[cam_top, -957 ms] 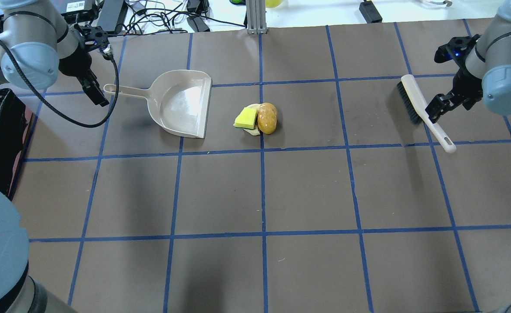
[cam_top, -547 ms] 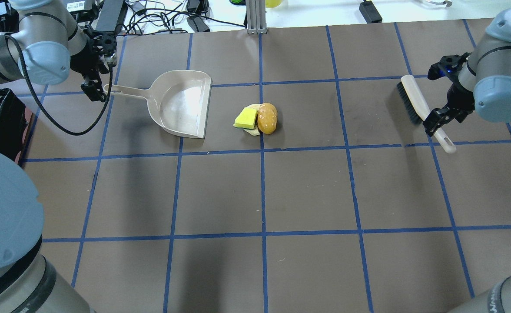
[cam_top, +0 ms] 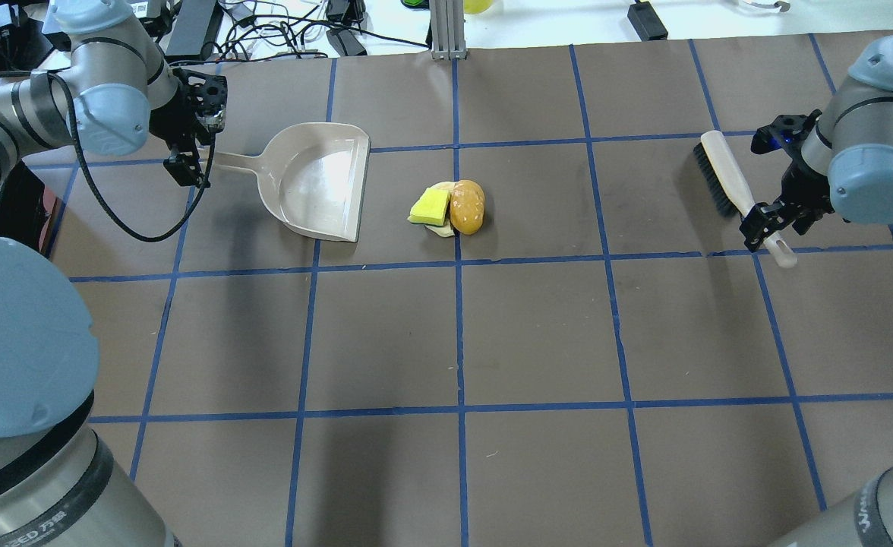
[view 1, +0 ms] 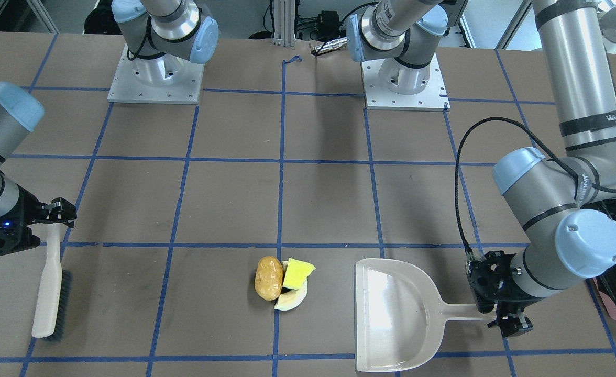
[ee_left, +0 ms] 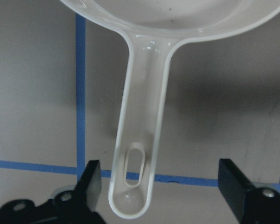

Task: Sweep and dump trash into bin
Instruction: 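Close the left gripper on the dustpan handle while the right gripper grasps the brush handle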

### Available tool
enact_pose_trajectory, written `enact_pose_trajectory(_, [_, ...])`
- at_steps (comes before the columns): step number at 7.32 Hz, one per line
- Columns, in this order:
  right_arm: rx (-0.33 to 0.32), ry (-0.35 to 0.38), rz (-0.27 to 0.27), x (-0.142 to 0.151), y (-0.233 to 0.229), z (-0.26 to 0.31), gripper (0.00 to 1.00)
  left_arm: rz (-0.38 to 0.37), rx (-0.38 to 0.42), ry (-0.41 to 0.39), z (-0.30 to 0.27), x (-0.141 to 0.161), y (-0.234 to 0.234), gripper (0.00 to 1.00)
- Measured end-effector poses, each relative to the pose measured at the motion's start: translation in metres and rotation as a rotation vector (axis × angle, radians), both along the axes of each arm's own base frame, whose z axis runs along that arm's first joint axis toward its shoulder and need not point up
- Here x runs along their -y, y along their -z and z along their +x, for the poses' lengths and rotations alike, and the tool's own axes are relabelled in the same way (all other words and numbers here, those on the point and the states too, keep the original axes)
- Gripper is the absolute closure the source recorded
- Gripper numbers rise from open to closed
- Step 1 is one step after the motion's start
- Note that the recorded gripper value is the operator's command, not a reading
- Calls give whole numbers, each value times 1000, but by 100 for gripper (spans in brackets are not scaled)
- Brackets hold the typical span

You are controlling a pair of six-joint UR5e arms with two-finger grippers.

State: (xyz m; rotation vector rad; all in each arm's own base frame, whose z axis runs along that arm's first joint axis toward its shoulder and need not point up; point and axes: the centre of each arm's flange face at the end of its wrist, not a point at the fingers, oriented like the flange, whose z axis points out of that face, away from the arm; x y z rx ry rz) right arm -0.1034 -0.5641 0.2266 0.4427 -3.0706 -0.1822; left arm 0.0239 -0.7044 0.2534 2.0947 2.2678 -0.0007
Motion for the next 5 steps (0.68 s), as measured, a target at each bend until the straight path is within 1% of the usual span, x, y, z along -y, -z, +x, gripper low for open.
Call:
enact_pose_trajectory(2, [1,24,7,0,2,0,73,2,-2,6,-3,4,5,21])
enact_pose_trajectory(3, [1,25,5,0,1,1,95,8,-3,10,-4,6,10,30])
enact_pose_trajectory(4, [6,25,1,1,-1,2,100,11,-4,15,-6,7,12,54])
enact_pose_trajectory(5, [18,25,-7,2,-2,5,100,13,-5,19,-7,7,14,78])
